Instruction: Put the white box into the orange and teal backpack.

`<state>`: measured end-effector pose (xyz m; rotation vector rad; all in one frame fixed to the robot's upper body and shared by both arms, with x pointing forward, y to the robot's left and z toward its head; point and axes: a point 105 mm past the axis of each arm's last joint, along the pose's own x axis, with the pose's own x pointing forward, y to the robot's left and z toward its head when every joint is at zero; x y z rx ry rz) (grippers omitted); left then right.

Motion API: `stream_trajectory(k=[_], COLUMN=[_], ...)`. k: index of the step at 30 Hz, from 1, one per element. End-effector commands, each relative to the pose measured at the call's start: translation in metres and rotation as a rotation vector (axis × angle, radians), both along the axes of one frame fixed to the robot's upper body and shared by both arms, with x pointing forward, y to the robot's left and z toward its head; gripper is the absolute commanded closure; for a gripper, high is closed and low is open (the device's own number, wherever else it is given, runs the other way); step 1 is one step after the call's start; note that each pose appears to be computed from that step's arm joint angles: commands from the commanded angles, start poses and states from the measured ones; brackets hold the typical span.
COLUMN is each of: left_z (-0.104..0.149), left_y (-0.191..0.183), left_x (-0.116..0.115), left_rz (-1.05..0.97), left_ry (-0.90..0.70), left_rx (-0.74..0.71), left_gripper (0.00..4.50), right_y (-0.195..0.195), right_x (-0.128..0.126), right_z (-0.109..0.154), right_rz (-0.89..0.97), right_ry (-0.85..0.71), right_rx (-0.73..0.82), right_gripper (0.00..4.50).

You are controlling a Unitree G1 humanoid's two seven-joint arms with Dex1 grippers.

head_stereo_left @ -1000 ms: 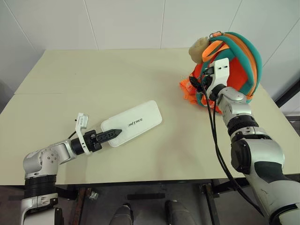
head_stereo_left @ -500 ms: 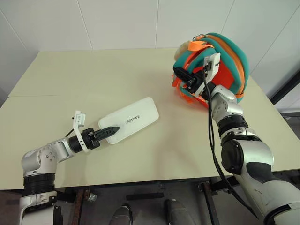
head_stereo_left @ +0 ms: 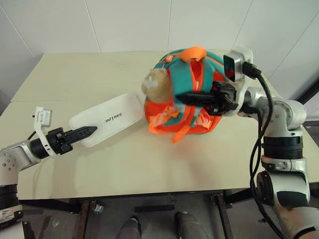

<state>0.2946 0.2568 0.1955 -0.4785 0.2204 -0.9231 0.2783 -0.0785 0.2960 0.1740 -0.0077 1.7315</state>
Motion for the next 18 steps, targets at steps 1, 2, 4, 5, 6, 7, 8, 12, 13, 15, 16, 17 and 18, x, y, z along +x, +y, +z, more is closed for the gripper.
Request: stream_trajectory(k=[1,2,4,5,6,7,8,12,13,15,16,17,18], left_z=[0.025,0.026,0.028,0.029,0.029,0.032,0.033,0.051,0.055,0.062,0.064,0.067,0.069], left_y=[-0.001,-0.002,-0.007,-0.008,-0.009,-0.008,-0.008,-0.016,-0.018,-0.023,-0.025,-0.028,-0.03], left_x=[-0.007,-0.01,-0.015,-0.017,-0.018,-0.021,-0.022,-0.033,-0.036,-0.042,-0.044,-0.047,-0.051], left_rz=[-0.033,-0.044,-0.073,-0.083,-0.087,-0.093,-0.097,-0.165,-0.184,-0.211,-0.22,-0.233,-0.247], left_ry=[-0.103,-0.109,-0.125,-0.132,-0.136,-0.141,-0.143,-0.216,-0.238,-0.279,-0.29,-0.309,-0.324], left_rx=[-0.017,-0.019,-0.013,-0.009,-0.007,-0.001,0.003,0.02,0.021,0.032,0.036,0.042,0.047], left_gripper=[3.25,3.25,3.25,3.25,3.25,3.25,3.25,3.25,3.25,3.25,3.25,3.25,3.25], right_y=[0.0,-0.002,-0.007,-0.009,-0.01,-0.015,-0.018,-0.023,-0.023,-0.022,-0.022,-0.022,-0.022], right_x=[-0.042,-0.049,-0.054,-0.054,-0.053,-0.051,-0.049,-0.038,-0.036,-0.032,-0.031,-0.03,-0.029], right_z=[0.004,-0.002,-0.015,-0.019,-0.021,-0.019,-0.018,-0.021,-0.022,-0.024,-0.025,-0.026,-0.027], right_rz=[0.152,0.177,0.177,0.169,0.162,0.151,0.145,0.103,0.1,0.092,0.09,0.09,0.09], right_ry=[-0.005,0.025,0.081,0.099,0.108,0.116,0.118,0.112,0.112,0.11,0.109,0.11,0.111], right_rx=[-0.033,-0.052,-0.096,-0.109,-0.116,-0.118,-0.118,-0.146,-0.148,-0.149,-0.15,-0.152,-0.153], right_gripper=[4.49,4.49,4.49,4.49,4.49,4.49,4.49,4.49,4.49,4.49,4.49,4.49,4.49])
